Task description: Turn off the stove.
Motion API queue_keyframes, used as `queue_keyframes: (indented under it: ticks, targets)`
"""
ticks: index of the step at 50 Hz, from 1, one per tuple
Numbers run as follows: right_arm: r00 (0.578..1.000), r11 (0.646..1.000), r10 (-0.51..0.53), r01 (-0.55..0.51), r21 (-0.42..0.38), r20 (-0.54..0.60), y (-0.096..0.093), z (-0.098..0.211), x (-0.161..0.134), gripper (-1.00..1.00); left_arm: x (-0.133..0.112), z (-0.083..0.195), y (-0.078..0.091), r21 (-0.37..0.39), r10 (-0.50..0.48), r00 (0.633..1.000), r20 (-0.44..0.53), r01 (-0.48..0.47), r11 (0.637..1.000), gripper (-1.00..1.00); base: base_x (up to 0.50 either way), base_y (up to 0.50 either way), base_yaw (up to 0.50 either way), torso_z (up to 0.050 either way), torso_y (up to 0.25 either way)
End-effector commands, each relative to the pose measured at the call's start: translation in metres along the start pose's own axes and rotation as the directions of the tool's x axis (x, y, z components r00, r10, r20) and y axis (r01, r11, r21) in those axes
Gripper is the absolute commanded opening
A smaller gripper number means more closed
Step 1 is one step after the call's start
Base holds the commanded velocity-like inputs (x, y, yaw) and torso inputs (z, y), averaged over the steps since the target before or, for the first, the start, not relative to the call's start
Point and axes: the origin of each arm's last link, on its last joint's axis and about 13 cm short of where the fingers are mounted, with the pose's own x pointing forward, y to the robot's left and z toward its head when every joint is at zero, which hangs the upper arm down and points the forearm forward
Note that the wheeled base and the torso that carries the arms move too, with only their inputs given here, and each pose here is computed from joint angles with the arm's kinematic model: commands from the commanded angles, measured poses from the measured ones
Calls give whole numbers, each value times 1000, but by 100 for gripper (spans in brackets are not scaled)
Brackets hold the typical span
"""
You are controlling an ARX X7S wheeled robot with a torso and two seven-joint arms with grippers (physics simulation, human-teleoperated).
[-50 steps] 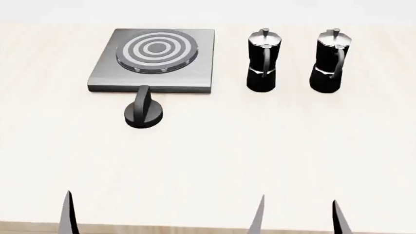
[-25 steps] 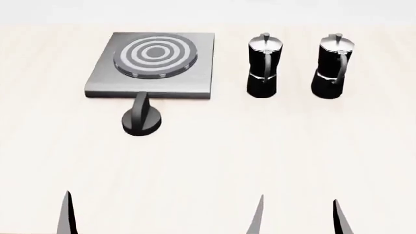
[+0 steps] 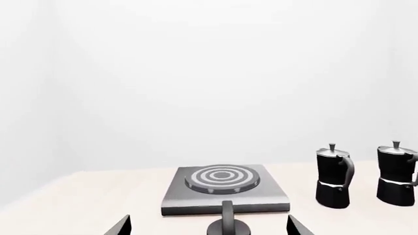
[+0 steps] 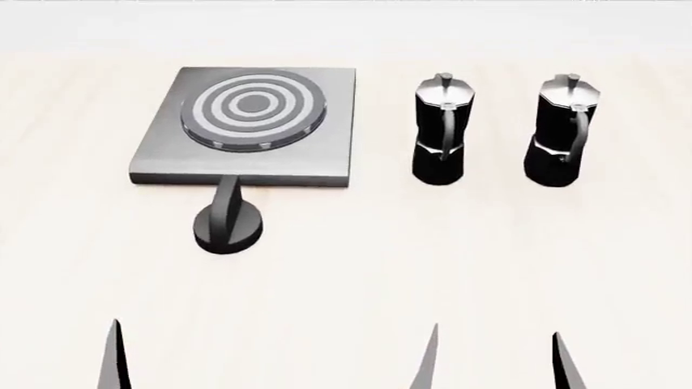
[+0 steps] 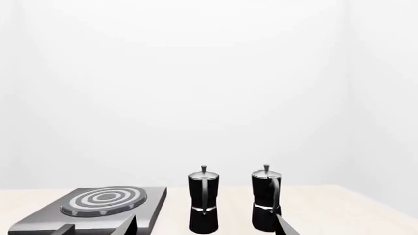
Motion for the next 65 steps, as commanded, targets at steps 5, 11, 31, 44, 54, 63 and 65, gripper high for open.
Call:
queue_keyframes:
  ticks: [5,11,31,44,54,63,65]
  targets:
    - [1000,1000,-1,1,-16,-1,-1,-2,1,100,1,-1,2,-6,0,1000,12,0,1000,100,251,0,0,0,0]
    - [1000,1000,3,-3,-18,-2,-1,-2,1,100,1,-1,2,-7,0,1000,10,0,1000,100,251,0,0,0,0]
    - [1000,1000,8,-8,-19,-9,-1,-3,0,100,1,-2,2,-6,3,1000,4,-3,1000,100,204,0,0,0,0]
    - [1000,1000,10,-10,-21,-15,-1,-4,1,100,1,-3,2,-4,2,1000,1,-2,1000,100,160,0,0,0,0]
    - [1000,1000,11,-11,-22,-16,-1,-4,1,100,1,-3,1,-3,0,1000,0,0,1000,100,160,0,0,0,0]
    - [1000,1000,14,-15,-25,-18,-1,-4,1,100,0,-4,1,-1,0,1000,-1,0,1000,100,161,0,0,0,0]
    - [1000,1000,14,-15,-25,-19,-1,-4,1,100,0,-4,1,-1,1,1000,-2,-1,1000,100,160,0,0,0,0]
